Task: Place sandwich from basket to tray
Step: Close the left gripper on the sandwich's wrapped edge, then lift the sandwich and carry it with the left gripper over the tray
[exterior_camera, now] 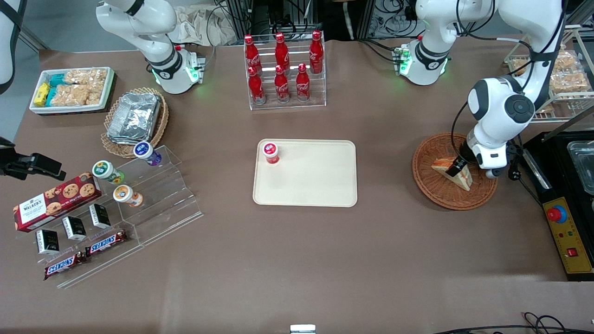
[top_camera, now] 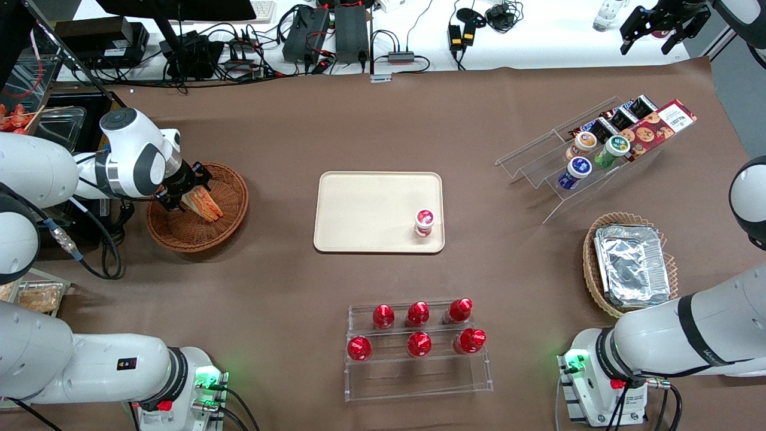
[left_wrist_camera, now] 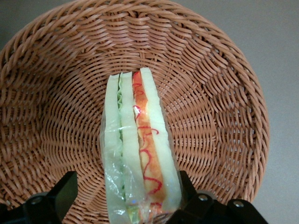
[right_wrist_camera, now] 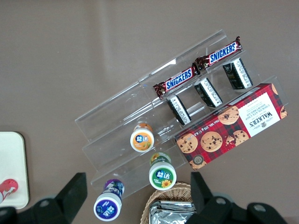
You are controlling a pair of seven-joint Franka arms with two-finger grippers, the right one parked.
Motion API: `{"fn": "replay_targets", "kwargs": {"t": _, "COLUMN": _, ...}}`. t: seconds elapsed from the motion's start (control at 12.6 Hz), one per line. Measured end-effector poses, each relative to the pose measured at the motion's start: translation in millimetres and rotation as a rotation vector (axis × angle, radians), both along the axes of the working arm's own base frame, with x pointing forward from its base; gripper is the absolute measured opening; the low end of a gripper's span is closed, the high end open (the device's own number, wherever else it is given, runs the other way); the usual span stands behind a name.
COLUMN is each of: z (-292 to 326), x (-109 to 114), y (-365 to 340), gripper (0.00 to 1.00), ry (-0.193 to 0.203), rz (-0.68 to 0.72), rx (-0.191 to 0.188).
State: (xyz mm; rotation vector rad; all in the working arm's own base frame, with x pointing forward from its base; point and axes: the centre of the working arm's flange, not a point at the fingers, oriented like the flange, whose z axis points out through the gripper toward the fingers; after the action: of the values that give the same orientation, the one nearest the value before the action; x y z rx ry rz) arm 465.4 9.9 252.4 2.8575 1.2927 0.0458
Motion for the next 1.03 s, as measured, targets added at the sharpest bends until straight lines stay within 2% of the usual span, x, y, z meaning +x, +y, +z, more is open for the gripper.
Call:
{"fn": "replay_targets", "kwargs": {"t": 0.32, "z": 0.3, "x": 0.5, "y": -0.1, "gripper": 0.45, "ry": -0.004, "rz": 0.0, "rx": 0.0}}
{"fn": "replay_targets", "kwargs": {"t": 0.4, "z": 0.9, "x": 1.1, "y": -0.1, "gripper": 0.39, "ry": -0.007, "rz": 0.0, "rx": 0.0}}
{"fn": "replay_targets", "kwargs": {"t": 0.64, "z": 14.2, "x": 9.8, "y": -0.4, "gripper": 0.3, "ry": -0.019, "rz": -0.003, "rx": 0.001}}
{"fn": "replay_targets", "kwargs": {"t": 0.72, "z": 28.3, "x": 16.2, "y": -1.9, "gripper": 0.23, "ry": -0.005, "rz": -0.017, "rx": 0.007}}
{"fn": "replay_targets", "kwargs": {"t": 0.88, "z": 80.9, "x": 34.5, "y": -5.9, "gripper": 0.2, "ry": 0.058, "rz": -0.07, "rx": 0.055}}
{"fn": "replay_targets", "kwargs": {"t": 1.03, "z": 162.4, "x": 56.4, "y": -13.8, "gripper": 0.2, "ry": 0.116, "rz": -0.096, "rx": 0.091}}
